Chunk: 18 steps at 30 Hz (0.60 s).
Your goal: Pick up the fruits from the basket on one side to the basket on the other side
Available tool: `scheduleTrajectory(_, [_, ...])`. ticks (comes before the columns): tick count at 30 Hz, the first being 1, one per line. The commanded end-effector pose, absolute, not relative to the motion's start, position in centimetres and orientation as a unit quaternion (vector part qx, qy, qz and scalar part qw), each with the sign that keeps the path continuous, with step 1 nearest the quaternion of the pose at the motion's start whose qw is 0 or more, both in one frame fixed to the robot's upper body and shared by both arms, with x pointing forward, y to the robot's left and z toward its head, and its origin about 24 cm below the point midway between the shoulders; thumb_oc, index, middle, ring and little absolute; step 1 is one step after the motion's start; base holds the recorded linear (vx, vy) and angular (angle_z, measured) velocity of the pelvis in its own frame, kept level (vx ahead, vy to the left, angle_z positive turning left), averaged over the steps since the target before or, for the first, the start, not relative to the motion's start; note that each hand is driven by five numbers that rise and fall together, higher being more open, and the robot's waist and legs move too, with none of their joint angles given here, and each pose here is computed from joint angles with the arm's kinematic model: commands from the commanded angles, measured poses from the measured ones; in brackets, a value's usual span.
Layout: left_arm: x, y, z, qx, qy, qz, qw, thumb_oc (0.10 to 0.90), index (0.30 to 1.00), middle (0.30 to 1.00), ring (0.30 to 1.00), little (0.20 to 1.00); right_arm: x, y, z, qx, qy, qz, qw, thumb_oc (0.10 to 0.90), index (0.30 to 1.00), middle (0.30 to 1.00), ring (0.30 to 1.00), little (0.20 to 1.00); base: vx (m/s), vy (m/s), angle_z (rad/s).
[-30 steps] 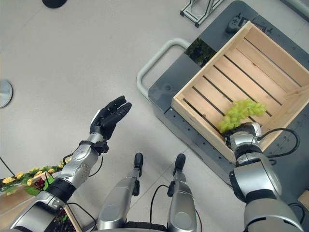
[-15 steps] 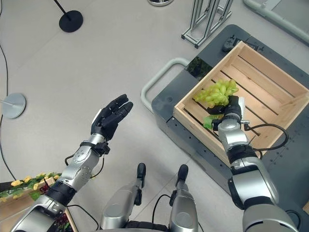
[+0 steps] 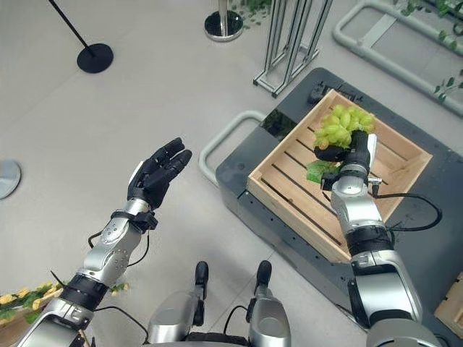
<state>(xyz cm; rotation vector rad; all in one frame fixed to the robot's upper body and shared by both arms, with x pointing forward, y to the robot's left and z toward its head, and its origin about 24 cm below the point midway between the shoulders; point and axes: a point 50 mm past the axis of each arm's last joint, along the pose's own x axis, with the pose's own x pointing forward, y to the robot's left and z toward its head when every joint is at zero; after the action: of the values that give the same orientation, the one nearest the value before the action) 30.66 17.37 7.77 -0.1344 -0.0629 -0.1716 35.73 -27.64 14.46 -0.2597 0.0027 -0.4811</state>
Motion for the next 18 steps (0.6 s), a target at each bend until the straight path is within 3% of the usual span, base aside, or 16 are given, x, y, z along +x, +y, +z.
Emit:
scheduleTrajectory(1, [30.0,17.2,8.7,0.032,-0.077,-0.114,0.99,0.8,0.9,0.9,0.9,0.9,35.6,-27.2,18.8,-0.173,-0.1,-0.165,0.966,0.4,0.3,0.3,0.3,0.3,0.06,0.0,-0.01])
scheduleTrajectory(10, [32.3,17.4,13.3,0.234,-0.162,-0.117,0.951,0.8,0.9,0.9,0.9,0.9,36.6,-25.4,23.6,-0.176,-0.095,0.011,0.98,0.4,0.3,0.3,0.3,0.3,0.02,-0.004,0.01])
scheduleTrajectory(18, [33.2,17.7,14.9,0.299,-0.192,-0.116,0.928,0.8,0.9,0.9,0.9,0.9,37.5,-21.8,25.3,-0.116,-0.08,0.173,0.975,0.4,0.3,0.3,0.3,0.3,0.03,-0.002,0.11])
